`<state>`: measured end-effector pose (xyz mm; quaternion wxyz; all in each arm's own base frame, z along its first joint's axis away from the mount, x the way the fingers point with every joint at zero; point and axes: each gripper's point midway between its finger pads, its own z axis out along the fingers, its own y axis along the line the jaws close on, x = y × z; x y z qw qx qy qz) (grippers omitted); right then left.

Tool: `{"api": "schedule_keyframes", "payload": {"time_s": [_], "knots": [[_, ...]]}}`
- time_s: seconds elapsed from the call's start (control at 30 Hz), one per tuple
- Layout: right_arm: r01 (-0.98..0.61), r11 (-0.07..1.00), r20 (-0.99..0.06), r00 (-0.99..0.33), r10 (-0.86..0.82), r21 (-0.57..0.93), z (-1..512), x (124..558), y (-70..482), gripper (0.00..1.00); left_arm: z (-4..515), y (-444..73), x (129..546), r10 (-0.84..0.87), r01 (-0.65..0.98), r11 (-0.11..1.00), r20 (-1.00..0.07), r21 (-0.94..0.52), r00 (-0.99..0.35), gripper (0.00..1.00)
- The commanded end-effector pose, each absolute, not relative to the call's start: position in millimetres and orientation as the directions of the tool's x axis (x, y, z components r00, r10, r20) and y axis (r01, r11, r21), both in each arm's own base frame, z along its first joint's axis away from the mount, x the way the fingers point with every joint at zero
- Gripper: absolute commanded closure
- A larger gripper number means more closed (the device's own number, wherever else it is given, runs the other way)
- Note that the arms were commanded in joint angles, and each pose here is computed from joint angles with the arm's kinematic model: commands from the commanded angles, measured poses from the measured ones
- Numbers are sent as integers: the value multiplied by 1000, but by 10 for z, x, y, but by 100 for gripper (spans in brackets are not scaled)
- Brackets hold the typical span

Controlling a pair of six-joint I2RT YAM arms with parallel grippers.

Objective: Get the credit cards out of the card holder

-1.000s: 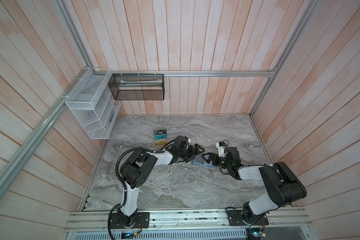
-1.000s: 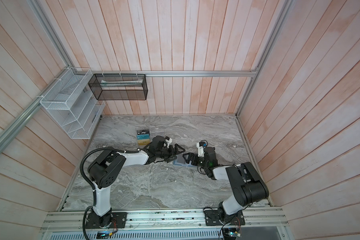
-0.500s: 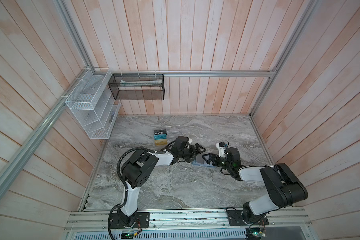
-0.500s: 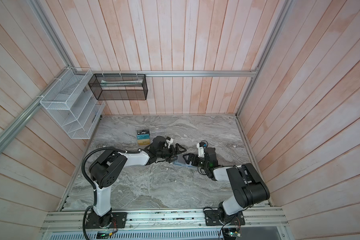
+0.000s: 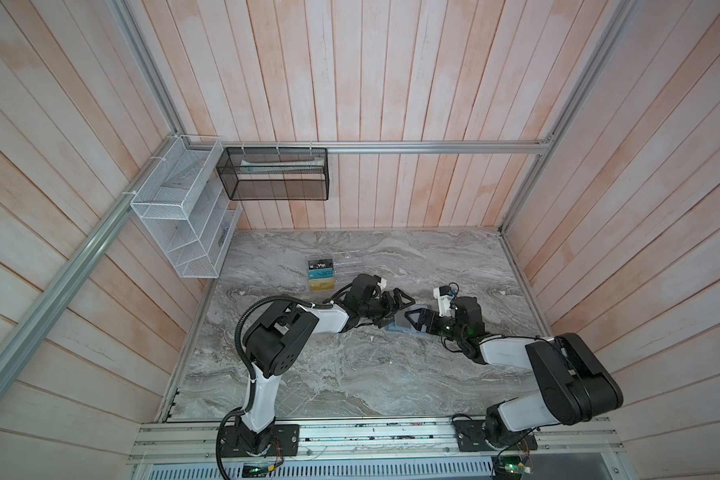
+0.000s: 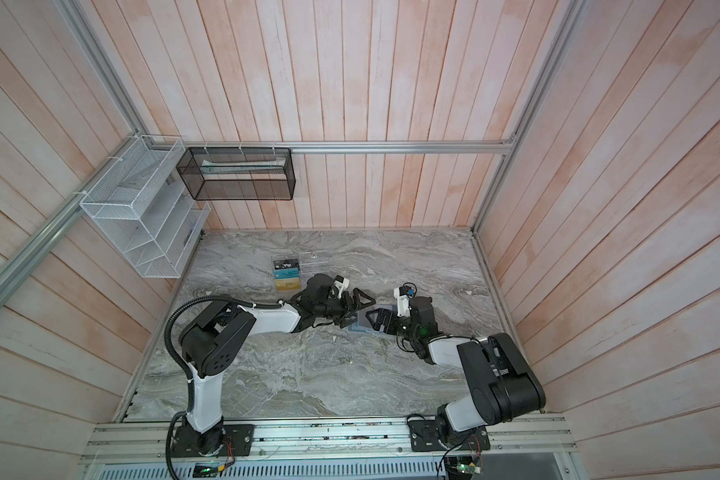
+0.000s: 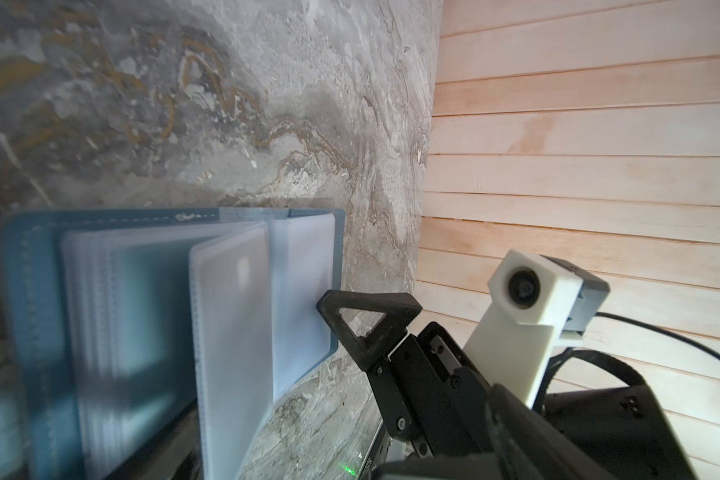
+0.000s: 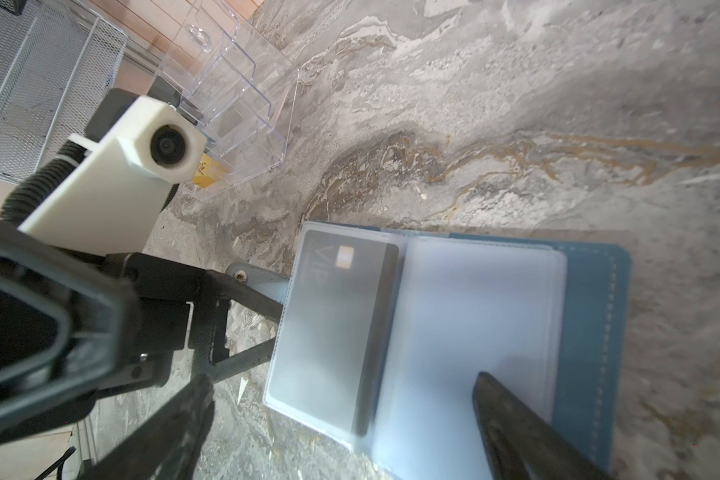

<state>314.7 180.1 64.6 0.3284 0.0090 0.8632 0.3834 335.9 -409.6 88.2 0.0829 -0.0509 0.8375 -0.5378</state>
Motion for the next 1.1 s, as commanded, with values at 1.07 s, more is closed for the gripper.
{"api": "schedule_keyframes", "payload": {"time_s": [1.07], "knots": [[-173,740,-559,-769,310,650,691,2903,1488,3,1152,-4489,3348,-138,44,336,-96,-941,-986,0]]}}
